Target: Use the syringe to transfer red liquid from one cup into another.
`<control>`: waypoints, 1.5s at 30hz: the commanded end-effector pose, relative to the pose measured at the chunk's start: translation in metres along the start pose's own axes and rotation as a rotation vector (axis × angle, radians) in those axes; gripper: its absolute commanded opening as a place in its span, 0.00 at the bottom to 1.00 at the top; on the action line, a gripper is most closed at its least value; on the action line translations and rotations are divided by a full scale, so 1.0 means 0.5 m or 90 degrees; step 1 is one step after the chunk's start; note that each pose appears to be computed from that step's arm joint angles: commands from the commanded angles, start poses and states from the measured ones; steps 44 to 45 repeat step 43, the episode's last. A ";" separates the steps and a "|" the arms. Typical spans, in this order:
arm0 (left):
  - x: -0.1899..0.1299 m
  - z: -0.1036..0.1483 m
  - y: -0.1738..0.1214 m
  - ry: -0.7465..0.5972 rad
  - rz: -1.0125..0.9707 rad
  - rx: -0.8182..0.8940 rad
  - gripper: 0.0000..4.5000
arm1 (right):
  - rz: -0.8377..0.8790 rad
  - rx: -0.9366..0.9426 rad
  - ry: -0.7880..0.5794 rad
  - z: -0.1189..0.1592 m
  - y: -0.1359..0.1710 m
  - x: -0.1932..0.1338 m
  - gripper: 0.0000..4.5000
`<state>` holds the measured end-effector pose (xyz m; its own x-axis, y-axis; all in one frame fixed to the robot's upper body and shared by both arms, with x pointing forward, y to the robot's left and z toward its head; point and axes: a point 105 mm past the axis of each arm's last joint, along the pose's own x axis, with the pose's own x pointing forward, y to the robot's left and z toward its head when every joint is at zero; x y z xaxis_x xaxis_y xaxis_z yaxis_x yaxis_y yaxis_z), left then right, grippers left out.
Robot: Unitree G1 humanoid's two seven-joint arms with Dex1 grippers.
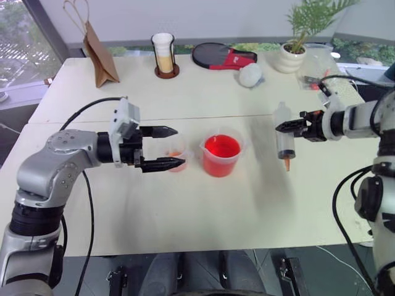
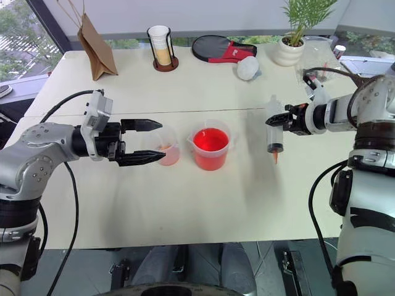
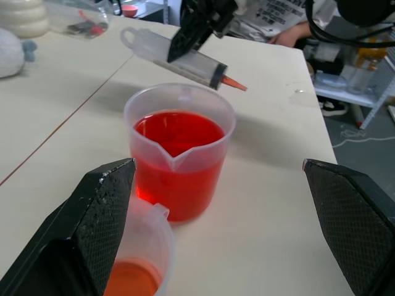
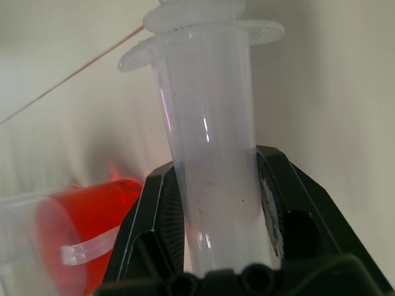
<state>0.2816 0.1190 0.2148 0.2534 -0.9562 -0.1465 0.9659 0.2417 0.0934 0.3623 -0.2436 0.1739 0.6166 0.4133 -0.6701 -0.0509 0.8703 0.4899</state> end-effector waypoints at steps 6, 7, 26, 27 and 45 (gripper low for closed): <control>-0.001 -0.006 0.003 0.001 0.013 0.005 0.99 | -0.052 0.023 -0.027 -0.041 -0.024 0.027 0.30; 0.000 -0.006 0.004 -0.001 0.014 0.004 1.00 | -0.058 0.020 -0.030 -0.047 -0.025 0.030 0.41; -0.125 -0.091 0.090 0.005 0.219 -0.109 1.00 | 0.094 -0.174 -0.219 -0.001 -0.027 -0.213 0.99; -0.133 -0.101 0.087 0.007 0.233 -0.119 1.00 | 0.108 -0.219 -0.235 -0.009 -0.033 -0.219 0.99; -0.239 -0.196 0.023 0.055 0.392 -0.221 1.00 | 0.092 -0.370 -0.275 -0.108 -0.174 -0.120 0.99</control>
